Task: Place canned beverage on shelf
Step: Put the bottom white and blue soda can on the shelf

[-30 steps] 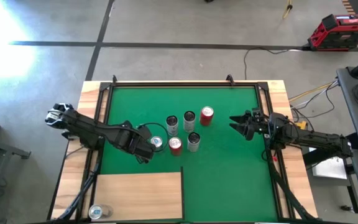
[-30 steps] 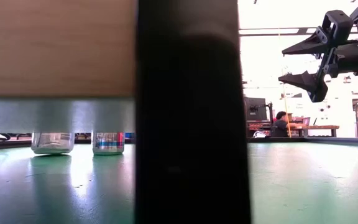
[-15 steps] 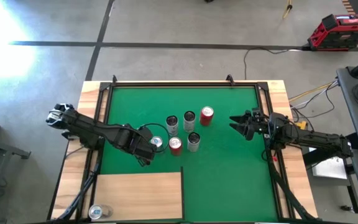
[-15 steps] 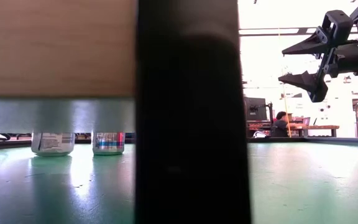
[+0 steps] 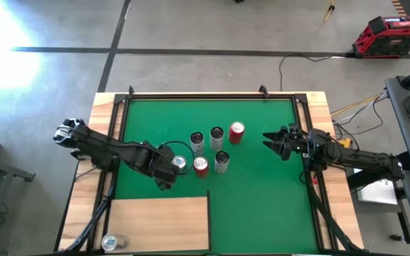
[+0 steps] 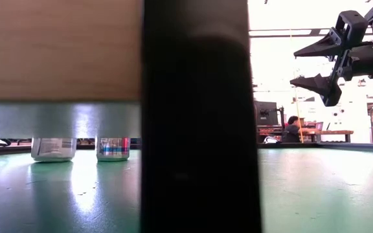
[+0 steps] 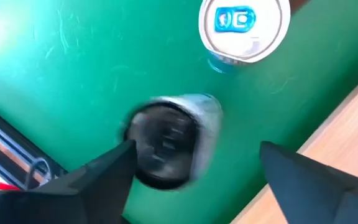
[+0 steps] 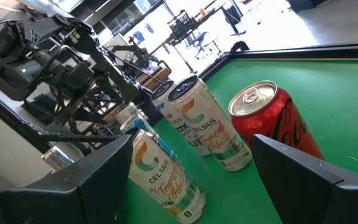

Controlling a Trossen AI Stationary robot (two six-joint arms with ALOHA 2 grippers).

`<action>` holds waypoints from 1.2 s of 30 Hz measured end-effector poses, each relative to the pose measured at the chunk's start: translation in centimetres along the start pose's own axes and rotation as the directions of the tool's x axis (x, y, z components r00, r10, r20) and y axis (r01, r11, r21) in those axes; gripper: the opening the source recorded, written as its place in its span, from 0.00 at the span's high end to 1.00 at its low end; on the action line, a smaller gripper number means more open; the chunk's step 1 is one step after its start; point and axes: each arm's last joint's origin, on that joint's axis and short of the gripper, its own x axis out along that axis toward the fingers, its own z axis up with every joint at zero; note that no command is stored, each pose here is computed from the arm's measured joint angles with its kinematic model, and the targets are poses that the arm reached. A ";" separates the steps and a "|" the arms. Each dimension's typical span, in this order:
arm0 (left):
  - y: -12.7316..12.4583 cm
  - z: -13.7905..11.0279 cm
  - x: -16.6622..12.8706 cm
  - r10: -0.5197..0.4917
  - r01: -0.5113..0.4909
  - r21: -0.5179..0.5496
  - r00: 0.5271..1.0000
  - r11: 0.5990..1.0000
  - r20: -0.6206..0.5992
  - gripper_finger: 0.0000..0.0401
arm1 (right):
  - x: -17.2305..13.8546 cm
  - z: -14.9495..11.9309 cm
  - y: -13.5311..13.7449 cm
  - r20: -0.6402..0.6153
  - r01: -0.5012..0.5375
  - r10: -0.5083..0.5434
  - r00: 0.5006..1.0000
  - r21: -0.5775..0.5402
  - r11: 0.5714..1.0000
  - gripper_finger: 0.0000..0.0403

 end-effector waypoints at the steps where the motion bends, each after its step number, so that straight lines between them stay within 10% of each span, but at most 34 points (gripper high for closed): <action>1: 0.0 0.0 0.0 0.003 -0.003 0.023 1.000 1.000 -0.001 0.17 | 0.0 0.0 0.0 0.000 0.000 0.000 1.000 0.000 1.000 0.21; 20: 0.3 -0.2 1.5 0.033 -0.029 0.163 0.999 0.986 -0.024 0.00 | 0.0 0.0 0.0 0.000 0.000 0.000 1.000 0.000 1.000 0.21; 36: 1.4 1.0 4.5 -0.030 0.054 0.173 0.990 0.983 -0.138 0.17 | 0.0 0.0 0.0 0.000 0.000 0.000 1.000 0.000 1.000 0.21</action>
